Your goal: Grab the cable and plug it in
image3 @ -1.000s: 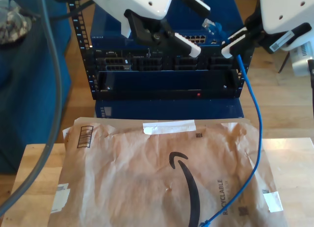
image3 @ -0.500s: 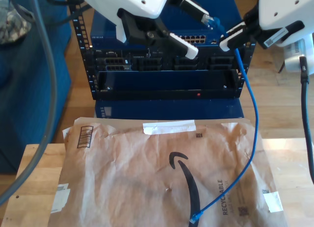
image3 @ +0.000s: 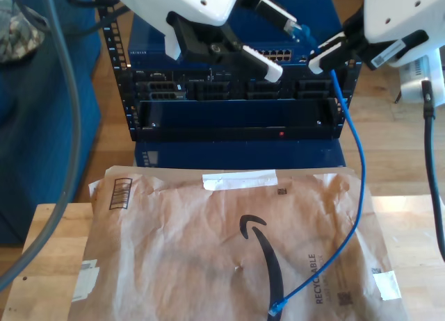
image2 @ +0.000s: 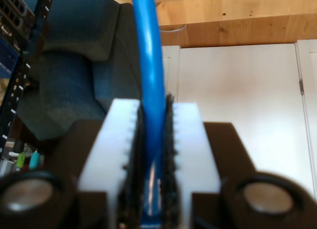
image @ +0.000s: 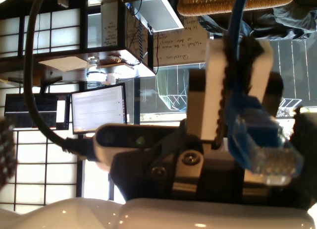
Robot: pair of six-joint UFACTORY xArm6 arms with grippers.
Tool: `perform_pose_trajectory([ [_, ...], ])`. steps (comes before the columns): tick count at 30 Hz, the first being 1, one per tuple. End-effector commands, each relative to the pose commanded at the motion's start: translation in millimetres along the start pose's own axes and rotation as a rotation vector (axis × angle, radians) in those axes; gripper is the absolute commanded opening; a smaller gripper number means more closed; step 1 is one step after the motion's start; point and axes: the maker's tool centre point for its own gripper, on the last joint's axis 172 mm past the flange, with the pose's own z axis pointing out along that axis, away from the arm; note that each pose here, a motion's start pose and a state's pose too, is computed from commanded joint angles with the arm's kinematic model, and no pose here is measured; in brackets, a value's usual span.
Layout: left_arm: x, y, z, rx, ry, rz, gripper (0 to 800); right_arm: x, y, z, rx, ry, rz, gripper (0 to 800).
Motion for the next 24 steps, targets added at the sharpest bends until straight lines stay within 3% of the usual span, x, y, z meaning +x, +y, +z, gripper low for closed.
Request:
perform_pose_trajectory([
  [7, -0.1, 0.7, -0.7, -0.003, -0.001, 0.004, 685, -0.5, 0.0, 0.3, -0.001, 0.0, -0.001, 8],
  [15, 7.2, 1.7, 2.7, 0.001, -0.004, 0.019, 505, -3.1, 3.1, 4.1, -0.013, 0.0, -0.011, 7],
  [24, 5.3, 2.7, 1.3, -0.007, -0.003, 0.024, 505, -0.9, 4.2, 6.4, -0.019, 0.003, -0.008, 7],
])
